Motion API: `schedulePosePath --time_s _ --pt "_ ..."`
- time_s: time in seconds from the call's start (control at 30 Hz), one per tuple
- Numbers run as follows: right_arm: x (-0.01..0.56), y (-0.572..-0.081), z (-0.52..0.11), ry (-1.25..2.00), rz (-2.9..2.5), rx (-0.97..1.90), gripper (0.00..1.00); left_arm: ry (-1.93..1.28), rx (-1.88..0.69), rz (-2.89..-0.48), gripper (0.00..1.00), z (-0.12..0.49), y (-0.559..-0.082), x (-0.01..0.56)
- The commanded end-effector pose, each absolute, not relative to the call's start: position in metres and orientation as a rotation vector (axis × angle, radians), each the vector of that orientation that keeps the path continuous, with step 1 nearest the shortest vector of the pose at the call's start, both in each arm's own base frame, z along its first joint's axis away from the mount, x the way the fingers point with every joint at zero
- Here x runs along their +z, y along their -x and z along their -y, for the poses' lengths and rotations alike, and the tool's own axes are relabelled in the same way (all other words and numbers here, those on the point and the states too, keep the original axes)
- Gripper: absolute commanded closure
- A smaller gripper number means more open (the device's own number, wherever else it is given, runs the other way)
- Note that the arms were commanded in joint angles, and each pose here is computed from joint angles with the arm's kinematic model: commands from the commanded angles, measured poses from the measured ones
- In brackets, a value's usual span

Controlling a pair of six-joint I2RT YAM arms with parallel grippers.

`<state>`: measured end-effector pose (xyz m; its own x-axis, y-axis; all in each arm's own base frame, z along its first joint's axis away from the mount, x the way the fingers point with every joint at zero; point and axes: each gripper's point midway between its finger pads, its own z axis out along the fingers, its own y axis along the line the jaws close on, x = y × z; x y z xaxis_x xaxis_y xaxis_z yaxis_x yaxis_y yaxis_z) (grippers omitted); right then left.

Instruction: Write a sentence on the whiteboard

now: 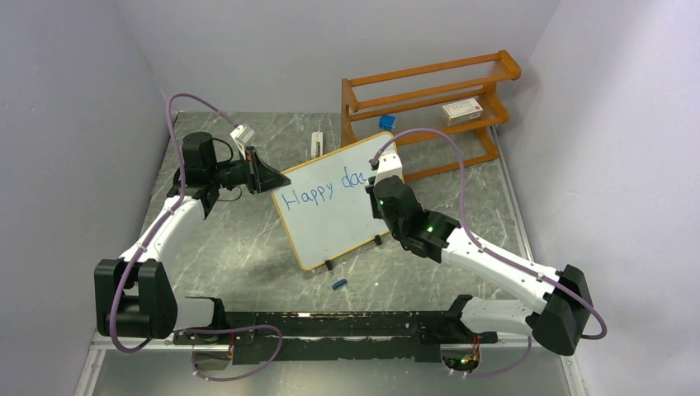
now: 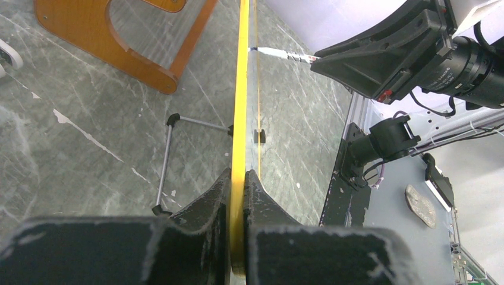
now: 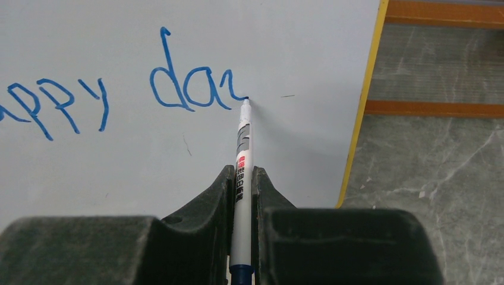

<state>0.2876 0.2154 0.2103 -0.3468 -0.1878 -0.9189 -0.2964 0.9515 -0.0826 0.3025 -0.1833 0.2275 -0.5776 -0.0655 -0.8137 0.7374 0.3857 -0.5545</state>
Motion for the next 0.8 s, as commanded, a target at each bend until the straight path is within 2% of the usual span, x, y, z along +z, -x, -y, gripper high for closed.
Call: schedulePosePath --time_s 0.0,0.77 --pt "0.215 -0.296 -0.206 0.309 -1.917 0.081 1.00 -0.611 -1.288 -1.893 0.95 0.189 -0.297 0.213" --pt "0.241 -0.314 -0.218 0.301 -1.836 0.127 1.00 -0.610 -1.292 -1.894 0.95 0.190 -0.297 0.212"
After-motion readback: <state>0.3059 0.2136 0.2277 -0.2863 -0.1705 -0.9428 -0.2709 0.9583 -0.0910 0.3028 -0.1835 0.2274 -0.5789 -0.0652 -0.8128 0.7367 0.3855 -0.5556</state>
